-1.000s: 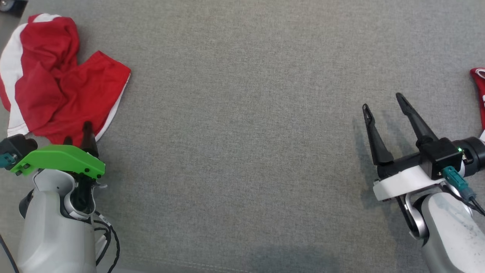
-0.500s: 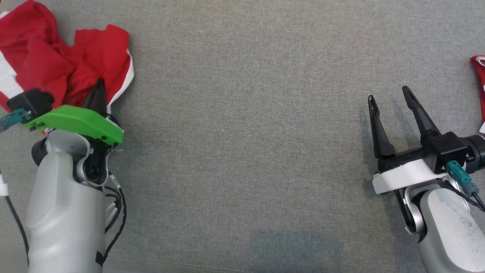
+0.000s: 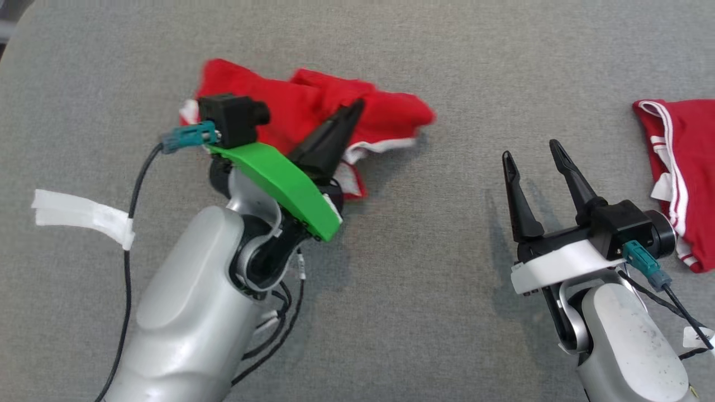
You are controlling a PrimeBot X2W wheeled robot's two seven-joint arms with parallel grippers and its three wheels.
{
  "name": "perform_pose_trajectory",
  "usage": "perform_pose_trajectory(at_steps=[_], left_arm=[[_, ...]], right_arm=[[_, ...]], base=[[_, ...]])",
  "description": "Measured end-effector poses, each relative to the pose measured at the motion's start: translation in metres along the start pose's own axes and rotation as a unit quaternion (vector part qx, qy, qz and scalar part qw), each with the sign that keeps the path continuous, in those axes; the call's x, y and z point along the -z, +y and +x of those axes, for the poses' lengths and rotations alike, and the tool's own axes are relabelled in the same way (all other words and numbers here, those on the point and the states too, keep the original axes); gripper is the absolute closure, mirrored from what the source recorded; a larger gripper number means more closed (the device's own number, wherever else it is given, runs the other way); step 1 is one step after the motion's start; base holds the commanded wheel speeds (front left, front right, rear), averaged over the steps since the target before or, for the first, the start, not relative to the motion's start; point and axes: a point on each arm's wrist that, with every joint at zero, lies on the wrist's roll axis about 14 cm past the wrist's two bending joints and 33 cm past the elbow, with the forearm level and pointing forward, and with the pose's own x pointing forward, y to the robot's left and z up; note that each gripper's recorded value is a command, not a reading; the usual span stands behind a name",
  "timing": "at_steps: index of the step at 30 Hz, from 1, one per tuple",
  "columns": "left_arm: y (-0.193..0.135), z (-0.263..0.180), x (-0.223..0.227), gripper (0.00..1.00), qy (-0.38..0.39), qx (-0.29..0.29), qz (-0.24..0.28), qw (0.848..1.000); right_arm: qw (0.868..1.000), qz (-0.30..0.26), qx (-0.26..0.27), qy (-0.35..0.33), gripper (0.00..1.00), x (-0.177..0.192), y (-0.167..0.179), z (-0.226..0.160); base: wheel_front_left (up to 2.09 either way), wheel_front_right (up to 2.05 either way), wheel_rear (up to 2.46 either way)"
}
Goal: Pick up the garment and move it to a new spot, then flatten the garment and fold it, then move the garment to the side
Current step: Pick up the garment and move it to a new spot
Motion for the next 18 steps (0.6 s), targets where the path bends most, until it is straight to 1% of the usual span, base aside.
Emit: perform_pose_trajectory(at_steps=[3, 6, 9, 11, 15, 16, 18], left_arm=[[-0.057, 0.002, 0.0, 1.0, 0.001, 0.083, -0.013, 0.996], [-0.105, -0.004, 0.001, 1.0, 0.009, 0.154, -0.021, 0.988], [-0.141, -0.013, 0.011, 1.0, 0.033, 0.207, -0.029, 0.977], [-0.154, -0.019, 0.018, 1.0, 0.047, 0.224, -0.038, 0.973], [-0.168, -0.026, 0.023, 1.0, 0.058, 0.243, -0.048, 0.967], [-0.169, -0.025, 0.021, 1.0, 0.057, 0.24, -0.061, 0.967], [-0.163, -0.02, 0.021, 1.0, 0.057, 0.219, -0.063, 0.972]], right_arm=[[1.0, 0.001, 0.019, -0.005, 0.0, -0.008, -0.01, -0.009], [0.999, 0.002, 0.04, -0.009, 0.0, -0.014, -0.02, -0.019], [0.998, -0.001, 0.066, -0.008, 0.0, -0.017, -0.032, -0.033], [0.997, -0.002, 0.079, -0.005, 0.0, -0.017, -0.038, -0.043], [0.995, -0.004, 0.103, -0.005, 0.0, -0.021, -0.048, -0.06], [0.994, -0.005, 0.109, -0.007, 0.0, -0.023, -0.051, -0.063], [0.993, -0.007, 0.119, -0.009, 0.0, -0.025, -0.056, -0.07]], base=[[0.0, 0.0, 0.0], [0.0, 0.0, 0.0], [0.0, 0.0, 0.0], [0.0, 0.0, 0.0], [0.0, 0.0, 0.0], [0.0, 0.0, 0.0], [0.0, 0.0, 0.0]])
